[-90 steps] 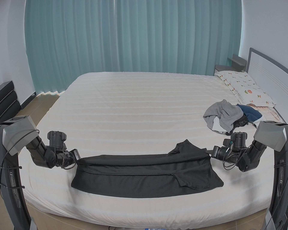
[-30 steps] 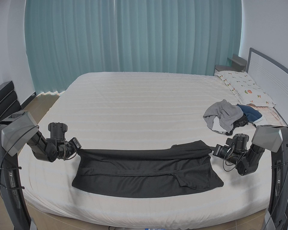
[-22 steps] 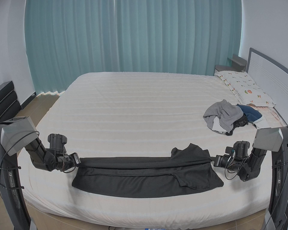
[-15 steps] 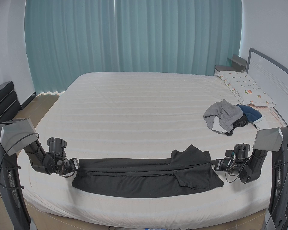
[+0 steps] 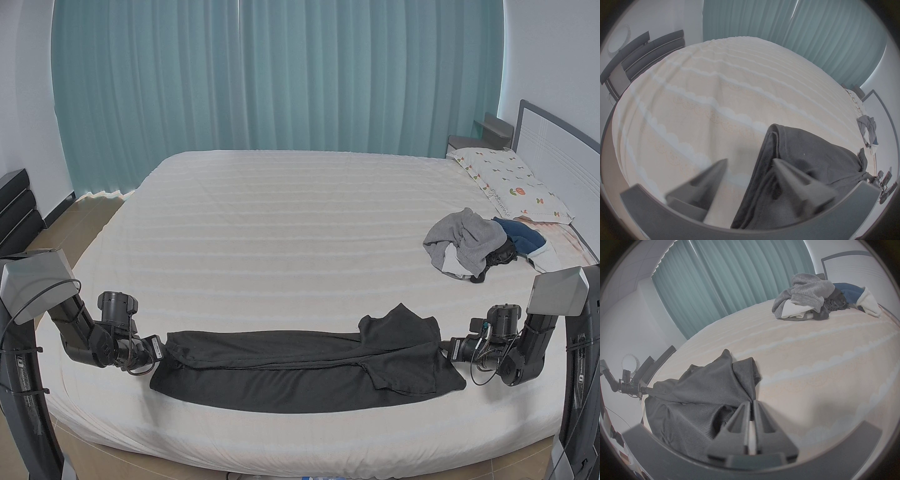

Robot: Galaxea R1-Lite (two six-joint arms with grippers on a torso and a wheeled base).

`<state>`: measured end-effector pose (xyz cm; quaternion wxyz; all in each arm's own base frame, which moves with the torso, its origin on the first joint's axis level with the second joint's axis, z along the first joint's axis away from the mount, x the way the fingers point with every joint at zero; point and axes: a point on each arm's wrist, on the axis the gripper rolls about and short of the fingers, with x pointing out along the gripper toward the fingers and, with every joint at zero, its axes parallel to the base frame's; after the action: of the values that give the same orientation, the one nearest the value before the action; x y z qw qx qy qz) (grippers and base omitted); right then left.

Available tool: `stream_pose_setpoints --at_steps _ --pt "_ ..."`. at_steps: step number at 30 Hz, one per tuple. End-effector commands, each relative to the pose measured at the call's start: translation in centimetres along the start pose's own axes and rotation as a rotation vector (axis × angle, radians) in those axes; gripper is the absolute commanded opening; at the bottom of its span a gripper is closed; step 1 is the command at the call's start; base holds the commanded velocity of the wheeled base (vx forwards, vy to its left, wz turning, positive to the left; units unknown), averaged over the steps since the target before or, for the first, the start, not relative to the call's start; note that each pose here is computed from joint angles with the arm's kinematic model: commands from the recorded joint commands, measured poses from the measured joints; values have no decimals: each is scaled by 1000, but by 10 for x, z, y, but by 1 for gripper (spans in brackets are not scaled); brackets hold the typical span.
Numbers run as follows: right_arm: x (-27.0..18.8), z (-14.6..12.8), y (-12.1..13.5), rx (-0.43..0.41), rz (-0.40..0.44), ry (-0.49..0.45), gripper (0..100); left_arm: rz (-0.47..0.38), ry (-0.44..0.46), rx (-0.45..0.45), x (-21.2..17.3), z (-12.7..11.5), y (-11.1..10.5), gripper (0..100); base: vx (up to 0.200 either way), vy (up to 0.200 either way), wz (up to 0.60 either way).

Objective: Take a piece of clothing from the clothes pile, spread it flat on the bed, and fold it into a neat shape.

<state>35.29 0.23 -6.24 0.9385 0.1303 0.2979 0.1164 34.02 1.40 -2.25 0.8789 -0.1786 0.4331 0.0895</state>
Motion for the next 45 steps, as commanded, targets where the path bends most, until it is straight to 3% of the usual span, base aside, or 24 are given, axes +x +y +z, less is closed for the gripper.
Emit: stream_pose_setpoints --at_steps 1,7,12,15,18,21,31,45 --pt "-1 1 0 0 3 -3 100 -1 0 -2 0 0 0 100 0 0 0" --pt "-8 17 0 5 6 -59 100 -6 -22 -21 -6 6 1 100 0 0 0" --pt "-21 44 0 58 23 -146 100 -25 -58 -107 -21 16 7 100 0 0 0" --pt "-23 67 10 139 73 -191 100 -120 -58 -293 -31 25 2 100 0 0 0" --pt "-14 77 21 189 100 -164 100 -181 -27 -413 -30 26 0 100 0 0 0" --pt "-2 79 31 224 115 -113 100 -199 -12 -475 -28 27 -2 100 0 0 0" --pt "36 73 48 230 164 -13 100 -206 -4 -481 -21 18 0 100 0 0 0" --pt "34 56 45 235 152 41 100 -211 -13 -476 -20 16 -1 100 0 0 0"
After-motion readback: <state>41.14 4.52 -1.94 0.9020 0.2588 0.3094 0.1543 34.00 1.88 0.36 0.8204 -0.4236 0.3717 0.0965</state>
